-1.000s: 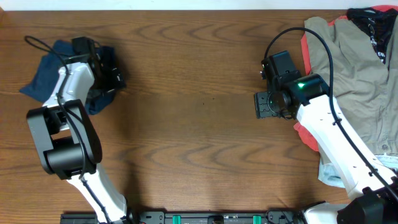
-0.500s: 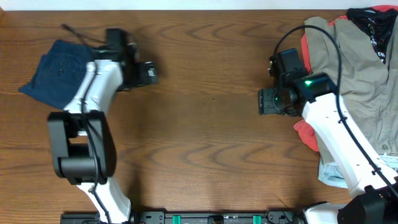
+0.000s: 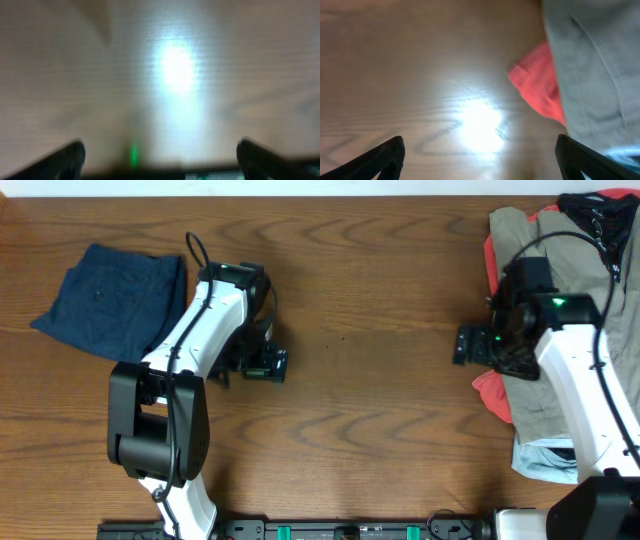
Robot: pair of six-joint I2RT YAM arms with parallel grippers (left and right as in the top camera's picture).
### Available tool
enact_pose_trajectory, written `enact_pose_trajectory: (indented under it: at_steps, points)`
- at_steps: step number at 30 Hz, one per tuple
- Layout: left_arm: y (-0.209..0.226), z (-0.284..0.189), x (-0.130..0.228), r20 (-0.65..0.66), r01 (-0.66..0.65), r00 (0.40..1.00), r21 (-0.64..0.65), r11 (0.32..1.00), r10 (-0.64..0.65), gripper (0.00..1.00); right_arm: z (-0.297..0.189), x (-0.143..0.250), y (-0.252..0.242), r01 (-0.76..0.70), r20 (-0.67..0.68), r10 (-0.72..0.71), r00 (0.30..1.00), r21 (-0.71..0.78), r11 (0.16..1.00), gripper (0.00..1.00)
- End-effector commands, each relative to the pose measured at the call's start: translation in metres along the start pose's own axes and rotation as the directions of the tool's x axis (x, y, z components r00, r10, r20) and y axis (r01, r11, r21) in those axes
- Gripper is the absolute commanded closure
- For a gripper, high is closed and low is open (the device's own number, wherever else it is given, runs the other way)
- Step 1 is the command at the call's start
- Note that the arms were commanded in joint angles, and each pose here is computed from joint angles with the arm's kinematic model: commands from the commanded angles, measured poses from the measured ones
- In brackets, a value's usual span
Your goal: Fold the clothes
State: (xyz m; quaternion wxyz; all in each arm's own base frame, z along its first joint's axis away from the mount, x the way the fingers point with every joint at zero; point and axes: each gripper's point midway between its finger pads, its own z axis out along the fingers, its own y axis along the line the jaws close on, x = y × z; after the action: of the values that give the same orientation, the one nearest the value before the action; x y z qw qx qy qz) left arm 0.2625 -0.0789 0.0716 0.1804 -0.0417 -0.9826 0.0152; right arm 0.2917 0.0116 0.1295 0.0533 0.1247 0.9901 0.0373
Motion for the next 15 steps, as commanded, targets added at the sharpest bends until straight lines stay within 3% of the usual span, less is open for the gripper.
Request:
enact_pose_trajectory:
  at_steps: [1,5,9,12,15]
  points:
    - [0.005,-0.009,0.015,-0.007,0.032,0.999,-0.012,0.999,-0.032,0.02,-0.009,0.005,-0.014,-0.017,-0.019,0.017,1.000,-0.005,1.000,0.04]
    - [0.006,-0.020,0.031,0.083,0.038,0.996,0.003,0.999,-0.038,0.02,-0.012,0.019,-0.012,0.039,-0.048,-0.042,0.998,-0.058,0.998,0.06]
    - [0.006,-0.043,0.045,0.297,0.053,0.953,0.048,0.997,-0.065,0.02,-0.015,0.029,-0.013,0.046,0.015,-0.045,0.999,-0.069,0.997,0.04]
    - [0.006,-0.065,0.057,0.491,0.023,0.869,0.075,0.997,-0.057,0.02,-0.020,0.033,-0.014,0.054,0.132,-0.042,0.990,-0.087,0.995,0.01]
    - [0.018,-0.087,0.073,0.674,0.026,0.737,0.056,0.998,-0.057,0.02,-0.030,0.038,-0.014,0.065,0.274,-0.034,0.961,-0.108,0.992,0.01]
